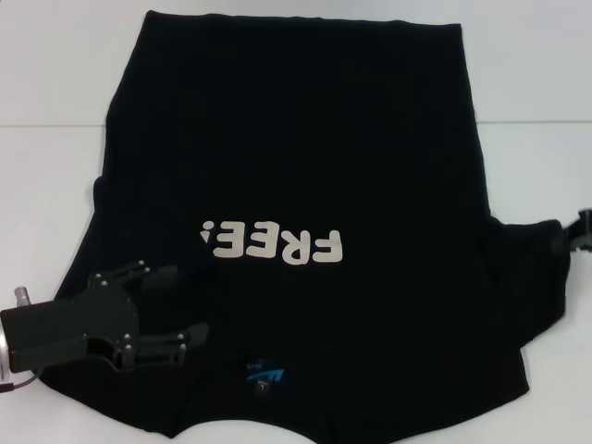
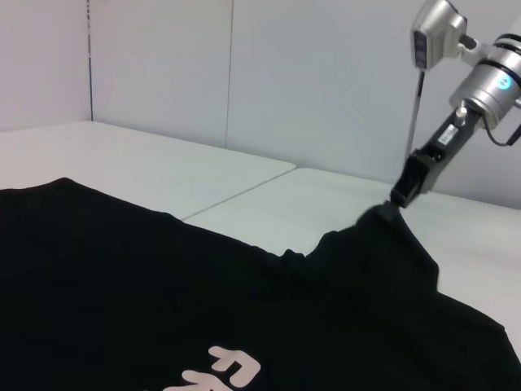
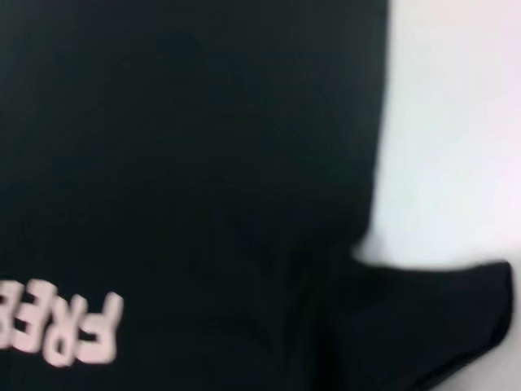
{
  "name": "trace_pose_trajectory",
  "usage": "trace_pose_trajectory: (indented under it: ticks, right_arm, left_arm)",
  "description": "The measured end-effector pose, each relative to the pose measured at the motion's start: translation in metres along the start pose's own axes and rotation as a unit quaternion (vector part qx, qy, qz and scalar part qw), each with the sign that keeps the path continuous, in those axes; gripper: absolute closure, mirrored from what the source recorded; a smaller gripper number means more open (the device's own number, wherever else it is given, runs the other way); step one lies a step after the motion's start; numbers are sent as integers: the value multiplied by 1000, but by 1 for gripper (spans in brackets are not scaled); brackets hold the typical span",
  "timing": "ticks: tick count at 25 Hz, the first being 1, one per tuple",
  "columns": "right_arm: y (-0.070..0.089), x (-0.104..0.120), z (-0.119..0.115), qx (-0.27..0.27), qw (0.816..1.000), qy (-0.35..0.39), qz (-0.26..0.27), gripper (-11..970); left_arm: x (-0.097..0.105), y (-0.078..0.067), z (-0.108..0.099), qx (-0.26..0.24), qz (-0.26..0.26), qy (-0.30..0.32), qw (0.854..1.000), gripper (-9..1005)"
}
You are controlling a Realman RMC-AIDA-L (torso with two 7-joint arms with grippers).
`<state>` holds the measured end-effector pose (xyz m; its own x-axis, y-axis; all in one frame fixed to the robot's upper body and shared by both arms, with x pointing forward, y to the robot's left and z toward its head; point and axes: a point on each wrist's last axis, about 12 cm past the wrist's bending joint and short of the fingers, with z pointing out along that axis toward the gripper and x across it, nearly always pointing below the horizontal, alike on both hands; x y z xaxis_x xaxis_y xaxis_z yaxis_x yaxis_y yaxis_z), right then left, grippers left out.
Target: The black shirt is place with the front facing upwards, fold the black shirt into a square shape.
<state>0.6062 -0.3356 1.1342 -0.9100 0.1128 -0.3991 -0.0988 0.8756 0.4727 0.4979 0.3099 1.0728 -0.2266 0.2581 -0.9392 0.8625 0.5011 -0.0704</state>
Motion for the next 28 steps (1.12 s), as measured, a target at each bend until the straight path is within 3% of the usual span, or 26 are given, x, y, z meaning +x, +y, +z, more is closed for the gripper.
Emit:
trace_pose_trajectory:
  ticks: [7, 19, 23, 28]
  right_arm:
    - [22, -17, 4, -20, 999, -9, -44, 942]
    - [47, -34, 4, -32, 995, -16, -94, 919]
    - [43, -32, 2, -32, 995, -14, -90, 911]
    - [21, -17, -6, -28, 998, -9, -57, 901]
  left_arm:
    - [0, 0, 0, -2, 0, -4, 1000, 76]
    - [-1, 1, -1, -3, -1, -3, 1000, 76]
    - [-2, 1, 0, -3, 0, -4, 1000, 76]
    - [-2, 1, 0, -3, 0, -4, 1000, 76]
